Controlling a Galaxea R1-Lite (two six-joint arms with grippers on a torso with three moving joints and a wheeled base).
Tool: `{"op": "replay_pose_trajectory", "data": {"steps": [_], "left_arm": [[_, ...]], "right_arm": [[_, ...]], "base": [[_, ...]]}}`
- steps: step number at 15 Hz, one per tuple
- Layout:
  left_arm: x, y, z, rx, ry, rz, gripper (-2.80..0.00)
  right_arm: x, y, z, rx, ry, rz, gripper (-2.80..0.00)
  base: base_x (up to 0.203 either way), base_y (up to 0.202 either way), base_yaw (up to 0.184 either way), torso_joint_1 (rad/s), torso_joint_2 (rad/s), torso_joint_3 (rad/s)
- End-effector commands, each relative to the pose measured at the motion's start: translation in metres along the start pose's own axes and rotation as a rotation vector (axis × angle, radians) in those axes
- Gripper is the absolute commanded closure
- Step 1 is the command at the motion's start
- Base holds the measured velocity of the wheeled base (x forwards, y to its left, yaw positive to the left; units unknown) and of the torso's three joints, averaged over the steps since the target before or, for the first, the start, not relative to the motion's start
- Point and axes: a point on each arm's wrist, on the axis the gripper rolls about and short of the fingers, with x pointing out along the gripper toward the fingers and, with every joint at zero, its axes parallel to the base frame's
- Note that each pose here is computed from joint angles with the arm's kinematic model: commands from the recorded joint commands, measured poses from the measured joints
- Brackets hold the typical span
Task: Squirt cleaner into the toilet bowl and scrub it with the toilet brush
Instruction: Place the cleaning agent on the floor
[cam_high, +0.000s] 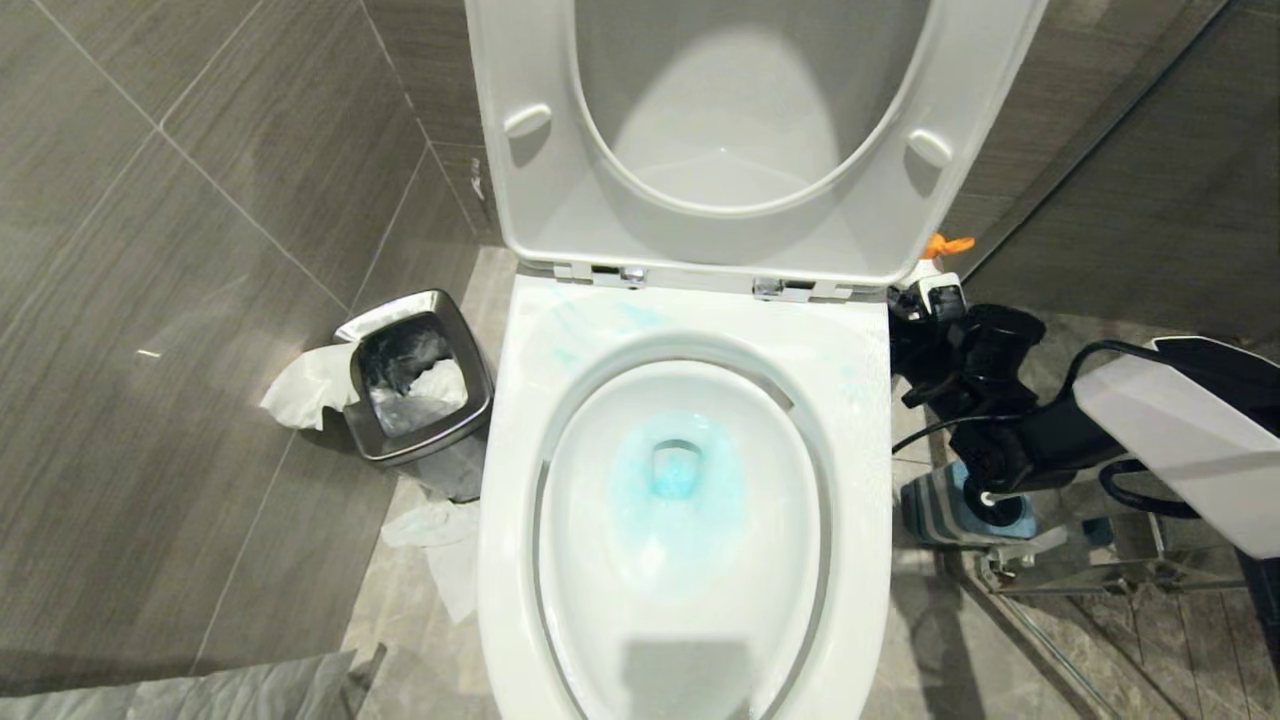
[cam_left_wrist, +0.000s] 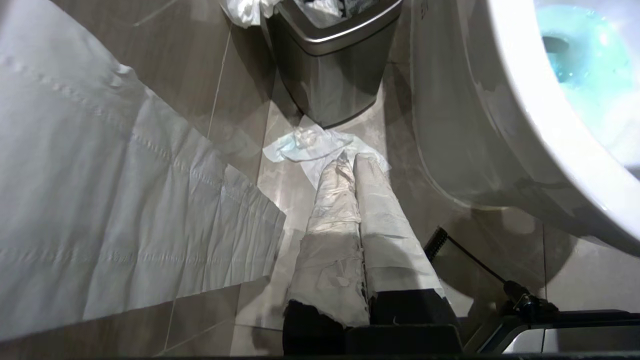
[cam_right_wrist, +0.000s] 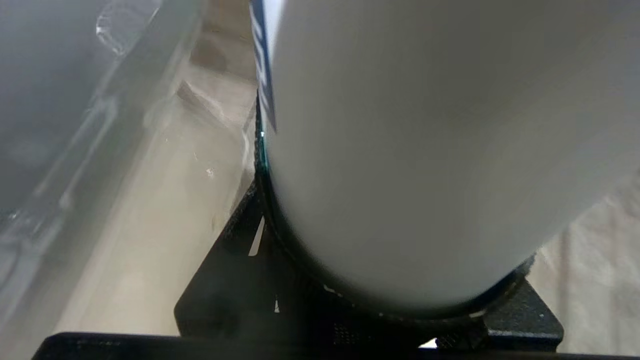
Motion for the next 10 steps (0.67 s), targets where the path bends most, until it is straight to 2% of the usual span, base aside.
{"op": "replay_pose_trajectory", "data": {"steps": [1,7,10], "left_arm": [[0.000,0.000,0.000,0.000,0.000,0.000,0.00],[0.000,0.000,0.000,0.000,0.002,0.000,0.00],[0.000,0.000,0.000,0.000,0.001,0.000,0.00]], "right_arm": [[0.001,0.007,-0.013,-0.011,-0.025,0.004,0.00],[0.002,0.009,-0.022,-0.012,-0.015,-0.003,0.00],[0.007,0.010,-0.029,-0.011,-0.043,-0.006,0.00]], "base": [[0.000,0.000,0.000,0.007,0.00,-0.207],[0.000,0.000,0.000,0.004,0.00,-0.199],[0.000,0.000,0.000,0.003,0.00,-0.192]]}}
